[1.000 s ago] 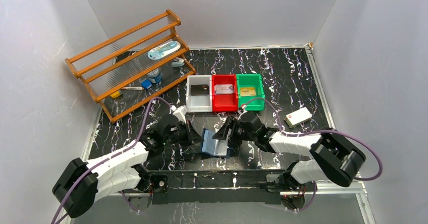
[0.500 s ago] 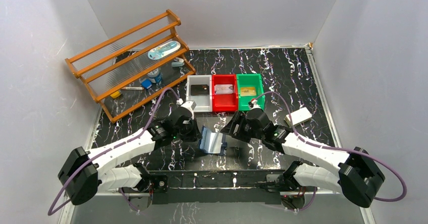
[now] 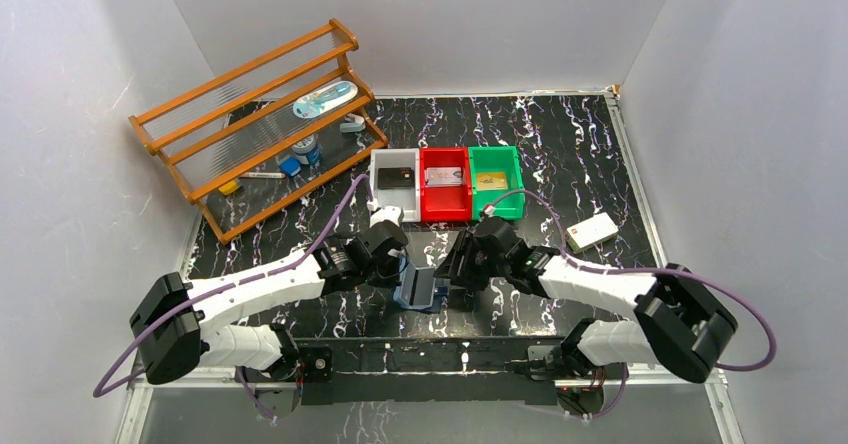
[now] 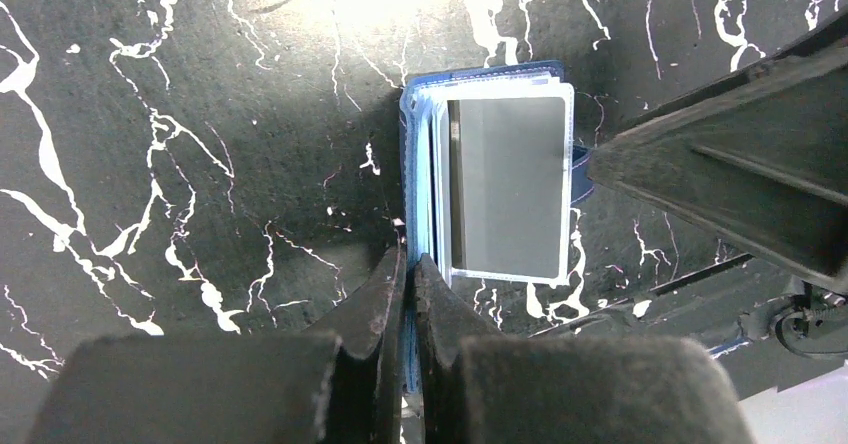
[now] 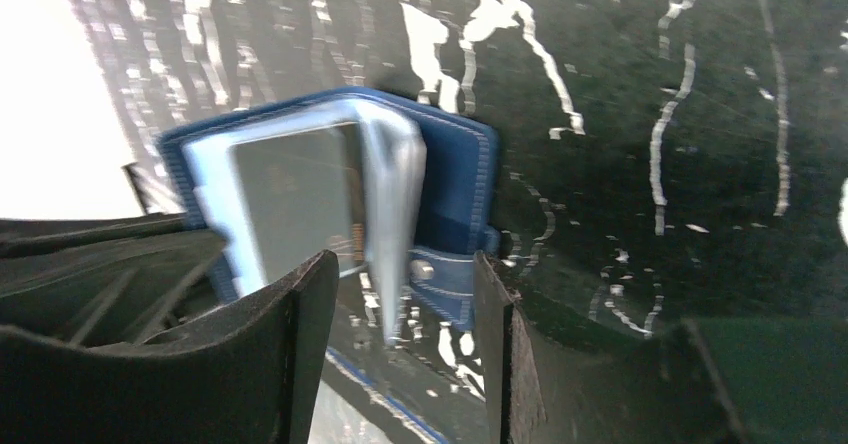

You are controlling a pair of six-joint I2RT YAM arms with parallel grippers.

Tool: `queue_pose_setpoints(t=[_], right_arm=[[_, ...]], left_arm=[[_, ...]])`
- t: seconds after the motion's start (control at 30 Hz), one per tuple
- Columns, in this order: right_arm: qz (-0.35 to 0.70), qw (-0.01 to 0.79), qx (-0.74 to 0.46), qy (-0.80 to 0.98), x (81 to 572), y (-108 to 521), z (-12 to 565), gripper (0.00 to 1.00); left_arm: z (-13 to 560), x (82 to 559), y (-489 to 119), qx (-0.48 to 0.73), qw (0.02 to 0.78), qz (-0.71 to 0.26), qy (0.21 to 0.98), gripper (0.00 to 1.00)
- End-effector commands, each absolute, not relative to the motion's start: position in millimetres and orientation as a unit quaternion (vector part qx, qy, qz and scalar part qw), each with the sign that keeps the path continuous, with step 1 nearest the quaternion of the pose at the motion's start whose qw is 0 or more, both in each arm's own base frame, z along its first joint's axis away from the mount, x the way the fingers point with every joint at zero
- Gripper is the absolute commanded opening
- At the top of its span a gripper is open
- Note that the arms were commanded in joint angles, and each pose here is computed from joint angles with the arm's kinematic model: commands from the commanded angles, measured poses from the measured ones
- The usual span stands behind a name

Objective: Take the credit cards out of the card holder

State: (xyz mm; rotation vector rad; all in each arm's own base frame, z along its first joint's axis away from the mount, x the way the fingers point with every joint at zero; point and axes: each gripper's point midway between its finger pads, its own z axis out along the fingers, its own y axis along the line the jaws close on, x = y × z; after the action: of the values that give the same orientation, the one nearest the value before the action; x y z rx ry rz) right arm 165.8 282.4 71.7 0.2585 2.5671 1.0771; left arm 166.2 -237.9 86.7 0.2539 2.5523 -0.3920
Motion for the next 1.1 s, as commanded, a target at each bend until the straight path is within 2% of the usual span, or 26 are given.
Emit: queue_pose_setpoints(t=[0.0, 0.53, 1.07], right_arm=[[0.329, 0.174, 0.060, 0.926, 168.4, 279.3, 63.1, 0.60], [0.185, 0.203, -0.020, 0.961, 157.3, 272.1, 46.8, 0.59], [0.223, 0.219, -0.067, 0.947, 149.4, 278.1, 57.2, 0.53]], left_arm=[[99.0, 172.4, -236.1, 0.088, 0.290, -0.134, 0.944, 0.00], [104.6, 170.0, -238.9, 0.087, 0.290, -0.150, 0.941, 0.00], [108.1, 169.2, -238.0, 0.094, 0.293, -0.153, 0.939, 0.00]])
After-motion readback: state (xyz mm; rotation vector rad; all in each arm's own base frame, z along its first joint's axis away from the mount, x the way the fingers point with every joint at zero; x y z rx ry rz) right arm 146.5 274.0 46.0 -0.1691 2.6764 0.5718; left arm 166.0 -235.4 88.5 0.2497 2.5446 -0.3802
